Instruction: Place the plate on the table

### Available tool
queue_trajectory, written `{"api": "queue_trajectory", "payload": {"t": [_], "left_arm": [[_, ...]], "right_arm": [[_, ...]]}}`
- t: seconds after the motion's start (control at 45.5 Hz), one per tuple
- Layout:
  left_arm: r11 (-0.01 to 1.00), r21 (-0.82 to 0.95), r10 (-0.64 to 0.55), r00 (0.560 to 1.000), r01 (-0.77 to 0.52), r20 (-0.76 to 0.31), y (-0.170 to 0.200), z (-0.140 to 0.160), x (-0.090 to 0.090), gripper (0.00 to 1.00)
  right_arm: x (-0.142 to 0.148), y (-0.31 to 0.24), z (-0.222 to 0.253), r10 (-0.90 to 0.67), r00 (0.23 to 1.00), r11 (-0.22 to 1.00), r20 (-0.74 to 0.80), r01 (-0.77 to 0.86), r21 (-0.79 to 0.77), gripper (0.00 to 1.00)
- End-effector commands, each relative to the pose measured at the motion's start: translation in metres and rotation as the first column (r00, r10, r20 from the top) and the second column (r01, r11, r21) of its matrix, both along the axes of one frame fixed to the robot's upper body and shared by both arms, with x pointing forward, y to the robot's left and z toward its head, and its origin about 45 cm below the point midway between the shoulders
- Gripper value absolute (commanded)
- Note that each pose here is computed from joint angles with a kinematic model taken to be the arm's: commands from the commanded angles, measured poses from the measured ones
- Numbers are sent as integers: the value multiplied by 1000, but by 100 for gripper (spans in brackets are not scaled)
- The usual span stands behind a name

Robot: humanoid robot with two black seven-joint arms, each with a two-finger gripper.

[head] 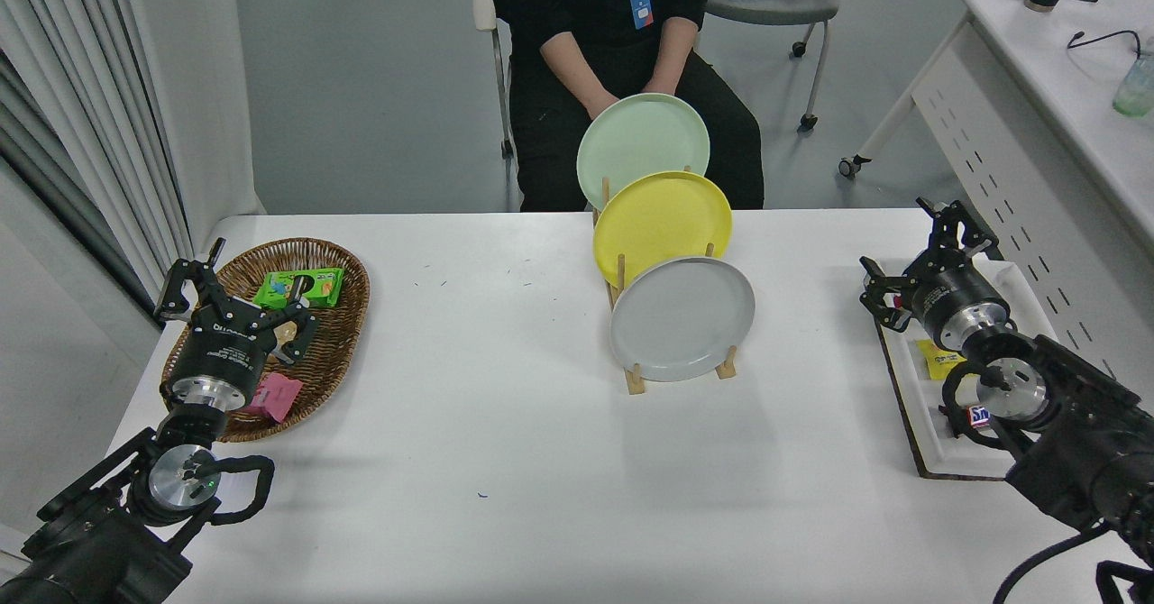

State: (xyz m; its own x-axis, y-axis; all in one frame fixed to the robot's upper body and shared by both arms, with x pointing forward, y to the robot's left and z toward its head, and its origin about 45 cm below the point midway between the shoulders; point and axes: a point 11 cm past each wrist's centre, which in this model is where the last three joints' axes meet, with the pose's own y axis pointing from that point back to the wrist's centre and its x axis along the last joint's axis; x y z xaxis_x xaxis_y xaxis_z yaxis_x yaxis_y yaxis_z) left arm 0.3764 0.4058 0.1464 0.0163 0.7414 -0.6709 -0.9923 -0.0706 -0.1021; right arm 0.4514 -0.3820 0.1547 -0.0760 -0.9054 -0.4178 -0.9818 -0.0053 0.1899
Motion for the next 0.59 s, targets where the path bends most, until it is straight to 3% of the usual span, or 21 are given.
{"api": "queue_trajectory", "payload": {"t": [0.0,0.571], "left_arm": [[1000,0,0,1000,0,1,0,0,0,98],[1000,1,-1,1000,1,-2,0,0,0,98]], "right_arm": [[0,0,0,0,1000,1000,0,0,0,100],[0,-2,0,-10,1000,1000,-2,10,-4,100]]}}
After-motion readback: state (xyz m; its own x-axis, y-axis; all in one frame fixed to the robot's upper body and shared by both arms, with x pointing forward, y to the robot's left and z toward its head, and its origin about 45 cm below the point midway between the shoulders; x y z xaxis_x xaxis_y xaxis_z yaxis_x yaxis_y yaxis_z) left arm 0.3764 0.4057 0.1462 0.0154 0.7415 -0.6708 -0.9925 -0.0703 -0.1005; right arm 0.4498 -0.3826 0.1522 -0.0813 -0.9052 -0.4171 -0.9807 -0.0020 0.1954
